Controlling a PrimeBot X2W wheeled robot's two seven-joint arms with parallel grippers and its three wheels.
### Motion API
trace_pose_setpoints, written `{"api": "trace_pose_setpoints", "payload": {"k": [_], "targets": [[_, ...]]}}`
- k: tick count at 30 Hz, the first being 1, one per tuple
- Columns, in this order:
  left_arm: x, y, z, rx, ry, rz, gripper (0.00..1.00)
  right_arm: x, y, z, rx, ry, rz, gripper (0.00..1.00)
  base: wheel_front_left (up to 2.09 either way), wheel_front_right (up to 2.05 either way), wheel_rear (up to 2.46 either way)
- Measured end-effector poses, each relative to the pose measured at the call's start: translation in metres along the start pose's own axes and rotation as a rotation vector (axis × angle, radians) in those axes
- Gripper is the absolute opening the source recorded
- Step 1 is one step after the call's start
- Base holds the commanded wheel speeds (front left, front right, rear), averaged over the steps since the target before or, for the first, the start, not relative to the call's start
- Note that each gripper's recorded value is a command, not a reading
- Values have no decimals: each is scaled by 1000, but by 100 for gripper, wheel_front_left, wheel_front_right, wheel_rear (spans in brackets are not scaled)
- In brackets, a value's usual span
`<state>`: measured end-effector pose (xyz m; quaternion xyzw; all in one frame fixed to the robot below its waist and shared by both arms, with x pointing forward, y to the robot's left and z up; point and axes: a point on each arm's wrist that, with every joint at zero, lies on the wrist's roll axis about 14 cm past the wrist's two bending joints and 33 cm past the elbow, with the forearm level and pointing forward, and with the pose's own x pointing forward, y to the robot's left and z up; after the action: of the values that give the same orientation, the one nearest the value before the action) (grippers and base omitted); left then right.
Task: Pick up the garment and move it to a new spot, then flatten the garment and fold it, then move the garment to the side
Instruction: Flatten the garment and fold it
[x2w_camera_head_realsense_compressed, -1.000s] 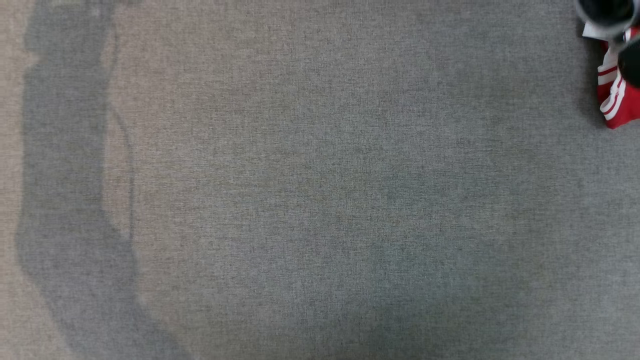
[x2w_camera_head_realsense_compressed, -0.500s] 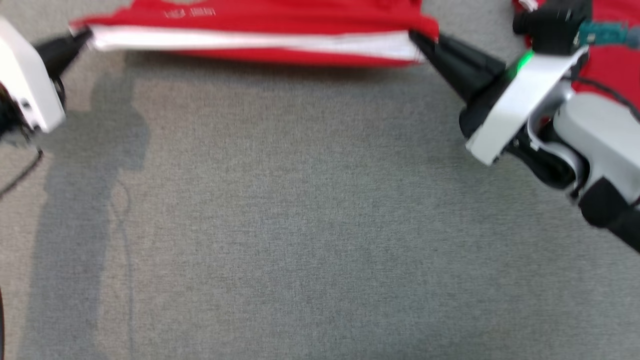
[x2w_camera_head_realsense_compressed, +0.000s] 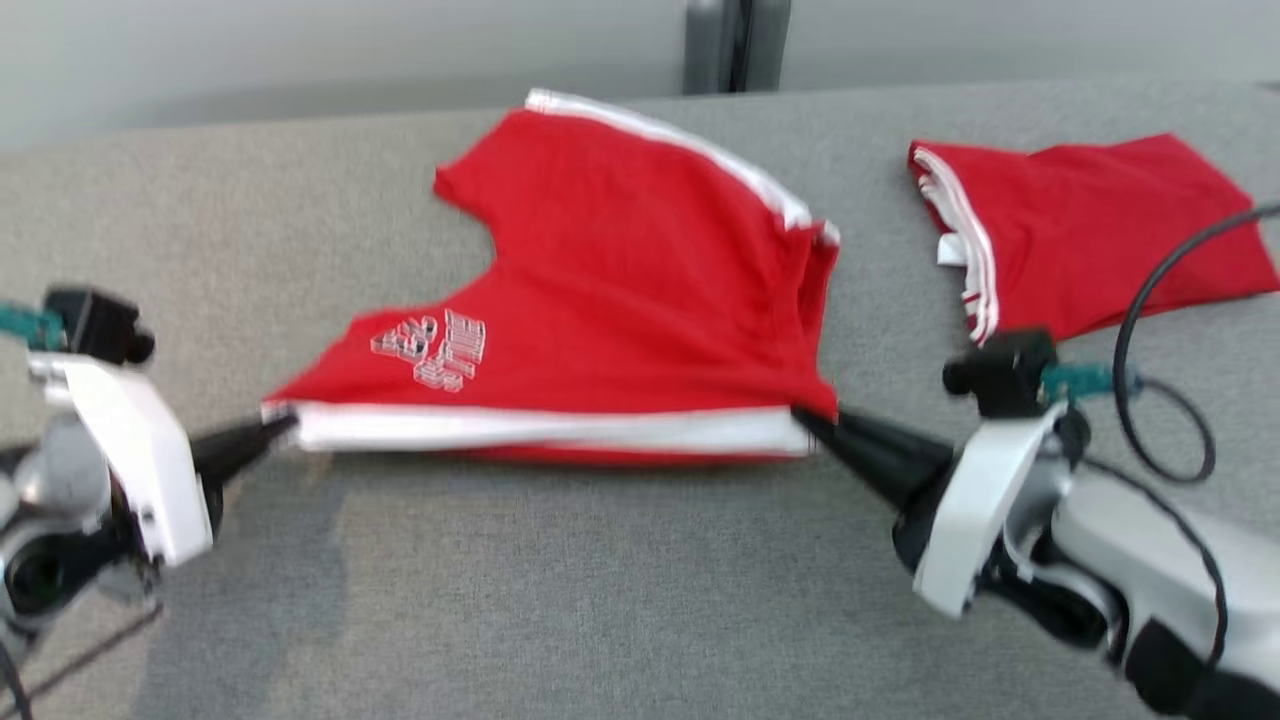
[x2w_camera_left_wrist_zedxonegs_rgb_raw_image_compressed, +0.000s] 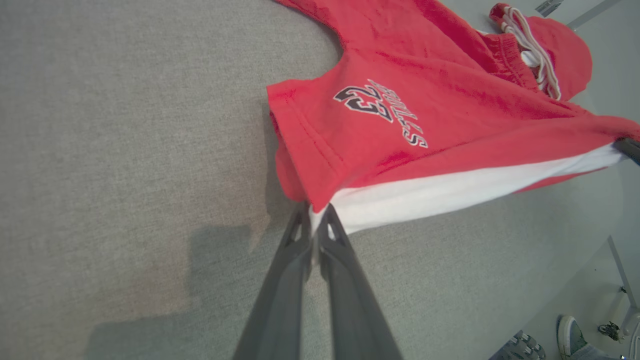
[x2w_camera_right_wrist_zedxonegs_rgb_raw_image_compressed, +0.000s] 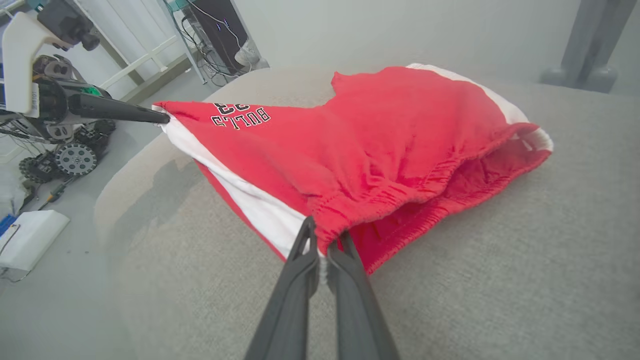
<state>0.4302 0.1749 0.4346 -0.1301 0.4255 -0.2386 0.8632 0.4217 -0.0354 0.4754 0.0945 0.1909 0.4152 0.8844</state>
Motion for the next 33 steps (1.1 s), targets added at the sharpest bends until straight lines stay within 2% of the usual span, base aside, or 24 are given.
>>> {"api": "trace_pose_setpoints", "payload": {"k": [5, 19, 27, 33], "targets": [[-24, -22, -39, -20, 23, -40, 0, -30, 25, -20, 45, 13, 0, 0, 0, 0, 0], [-74, -72, -123, -48, 122, -98, 0, -91, 47, -77, 127, 93, -33, 0, 0, 0, 0], [-77, -82, -121, -36, 114, -112, 0, -104, 47, -81, 138, 101, -50, 0, 0, 0, 0], [-73, -84, -100, 33, 115, -115, 0, -106, 37, -83, 172, 135, -82, 0, 0, 0, 0]]}}
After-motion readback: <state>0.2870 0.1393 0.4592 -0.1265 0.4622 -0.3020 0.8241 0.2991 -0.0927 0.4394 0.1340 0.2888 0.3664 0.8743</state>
